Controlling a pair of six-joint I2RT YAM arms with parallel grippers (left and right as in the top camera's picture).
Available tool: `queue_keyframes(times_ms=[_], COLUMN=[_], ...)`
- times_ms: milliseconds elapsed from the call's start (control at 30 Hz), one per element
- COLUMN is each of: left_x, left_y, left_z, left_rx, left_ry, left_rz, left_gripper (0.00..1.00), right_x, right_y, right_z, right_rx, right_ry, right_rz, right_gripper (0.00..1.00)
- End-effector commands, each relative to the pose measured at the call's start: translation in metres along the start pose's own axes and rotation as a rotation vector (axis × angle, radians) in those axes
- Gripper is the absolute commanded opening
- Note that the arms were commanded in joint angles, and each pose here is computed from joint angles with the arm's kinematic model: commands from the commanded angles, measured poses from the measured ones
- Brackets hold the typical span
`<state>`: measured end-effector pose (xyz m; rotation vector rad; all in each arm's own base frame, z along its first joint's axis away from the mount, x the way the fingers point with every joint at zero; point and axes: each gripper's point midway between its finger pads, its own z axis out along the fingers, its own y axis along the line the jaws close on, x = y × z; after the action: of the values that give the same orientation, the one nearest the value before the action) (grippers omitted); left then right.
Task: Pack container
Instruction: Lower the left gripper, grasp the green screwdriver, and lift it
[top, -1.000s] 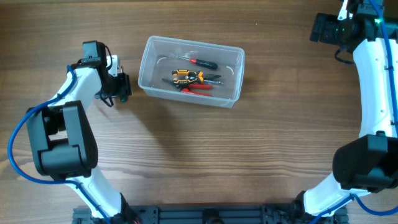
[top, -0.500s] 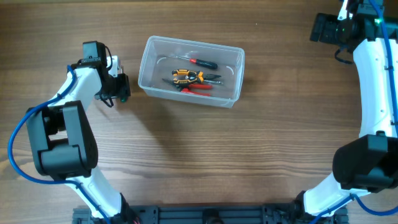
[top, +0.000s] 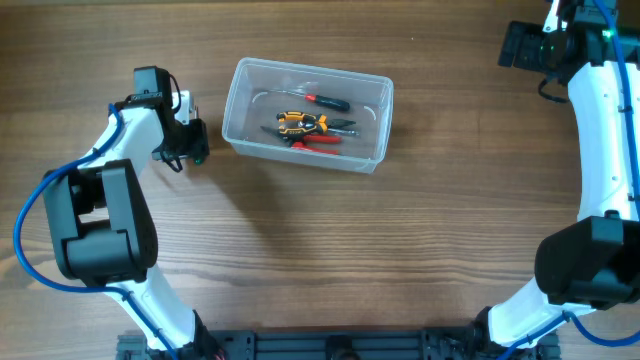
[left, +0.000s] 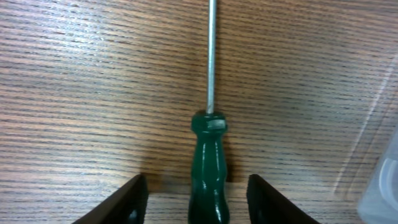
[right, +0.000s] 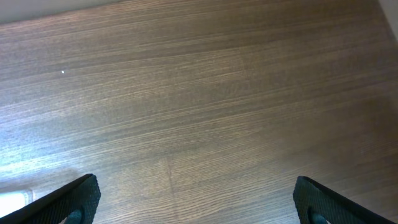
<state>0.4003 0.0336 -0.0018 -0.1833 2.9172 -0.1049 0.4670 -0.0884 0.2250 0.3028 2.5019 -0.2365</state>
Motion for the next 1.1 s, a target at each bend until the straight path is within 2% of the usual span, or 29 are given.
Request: queue_keyframes(times_ms=[0,67,233,533,767,1067], left_x=[0.023,0.023,0.023,0.023,0.023,0.000], left_y=[-0.001,-0.001,-0.001,-0.001,-0.002,-0.003], left_z=[0.025,0.024,0.024,0.025,0.024,0.009], left_rx=[0.019,0.019,0.019,0.019,0.023,0.023], left_ry=[0.092,0.094,0.094,0.094,0.094,0.056], left_rz=[-0.017,-0.018,-0.018,-0.018,-0.018,-0.014], left_gripper=[0.46,0.38,0.31,0.28,0.04,0.04], right_x=[-0.010,-0.010,-0.010,-0.010,-0.010,-0.010], right_y=[-0.003,-0.003,-0.003,-0.003,-0.003,-0.003], right_z=[-0.014,-0.014,-0.014,-0.014,-0.014,-0.014], right_rx=[0.010,0.010,0.010,0.010,0.010,0.009], right_ry=[-0.041,-0.041,-0.041,-0.041,-0.041,-0.042], right_rz=[0.024,0.024,0.024,0.024,0.024,0.024], right_gripper=[1.00,1.00,1.00,1.00,1.00,1.00])
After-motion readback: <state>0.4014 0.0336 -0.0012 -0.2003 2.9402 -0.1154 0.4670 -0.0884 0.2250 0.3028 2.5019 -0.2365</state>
